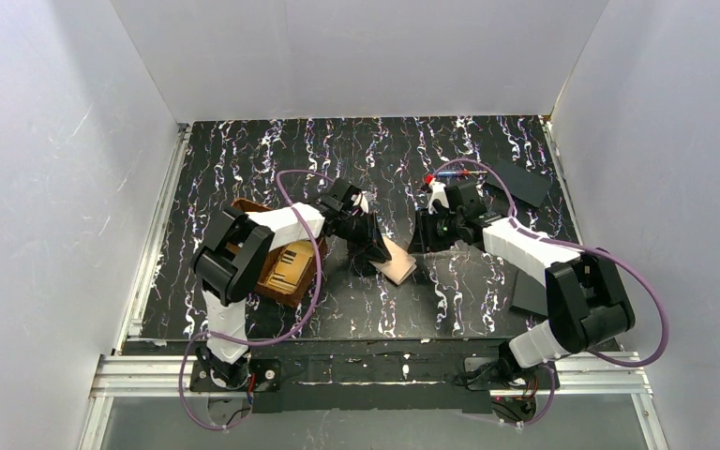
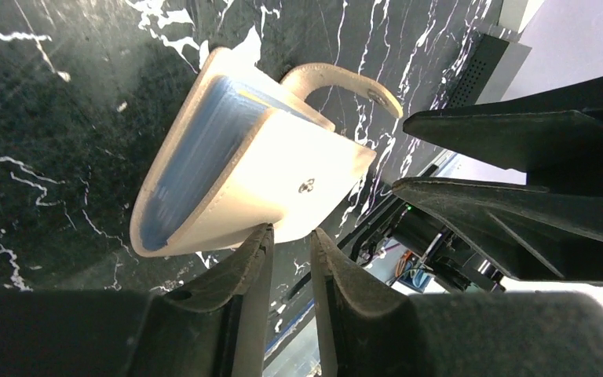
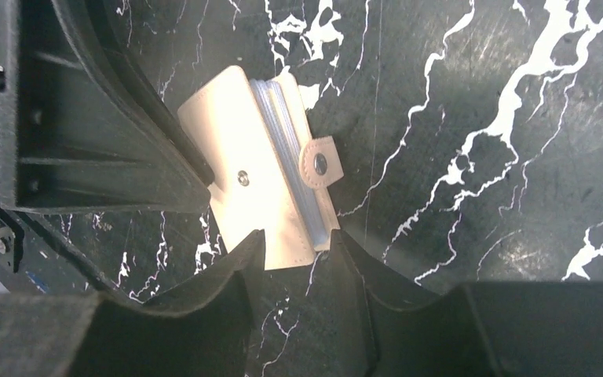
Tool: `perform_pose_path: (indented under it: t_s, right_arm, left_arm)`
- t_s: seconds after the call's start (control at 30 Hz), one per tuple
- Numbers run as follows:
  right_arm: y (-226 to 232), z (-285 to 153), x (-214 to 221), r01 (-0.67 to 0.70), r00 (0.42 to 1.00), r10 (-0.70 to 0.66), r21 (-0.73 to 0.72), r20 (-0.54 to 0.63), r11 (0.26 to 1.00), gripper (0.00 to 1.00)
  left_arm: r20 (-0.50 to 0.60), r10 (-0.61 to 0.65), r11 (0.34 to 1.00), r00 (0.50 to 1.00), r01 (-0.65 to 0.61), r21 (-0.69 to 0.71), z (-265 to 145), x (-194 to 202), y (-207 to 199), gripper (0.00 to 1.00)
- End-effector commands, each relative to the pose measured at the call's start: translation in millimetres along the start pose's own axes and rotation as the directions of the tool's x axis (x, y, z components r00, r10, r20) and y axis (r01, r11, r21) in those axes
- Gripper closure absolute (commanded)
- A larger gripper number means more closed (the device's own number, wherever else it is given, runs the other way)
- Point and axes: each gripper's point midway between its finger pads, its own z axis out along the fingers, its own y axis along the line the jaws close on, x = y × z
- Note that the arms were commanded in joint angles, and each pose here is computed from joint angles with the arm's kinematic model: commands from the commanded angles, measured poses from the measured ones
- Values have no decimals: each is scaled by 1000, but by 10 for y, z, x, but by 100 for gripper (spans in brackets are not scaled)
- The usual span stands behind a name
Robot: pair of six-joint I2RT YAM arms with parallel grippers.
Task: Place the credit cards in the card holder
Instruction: Close the card holder at the center of the board.
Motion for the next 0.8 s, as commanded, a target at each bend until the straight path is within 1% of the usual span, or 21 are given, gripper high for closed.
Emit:
perform_pose_path:
  t_s: [0.0,0.17,0.43,0.53,0.67,0.77]
  right_arm:
    - [33,40,-314,56,996,-55,-18,74,998,55]
    - [-52,129,-383,57,995,-56,-13,79,998,58]
    - [-155,205,-488,56,995,-57,8,84,998,59]
    - [-99,222,-505,50,995,-47,-31,86,998,68]
    - [-83,262,-481,39,996,-35,-57,78,998,84]
    - [-56,264,-481,33,996,-27,-74,80,997,99]
  left_arm:
    - [9,45,999,999,-45,14,-1,-75,-81,77]
    - [1,45,999,999,-45,2,45,-83,-32,78]
    - [-44,36,999,998,-37,-26,112,-31,68,78]
    - [-46,33,999,998,-34,-30,118,-16,109,78]
    - [-60,28,999,998,-30,-33,140,8,142,78]
    - [-67,21,999,998,-24,-39,165,26,181,78]
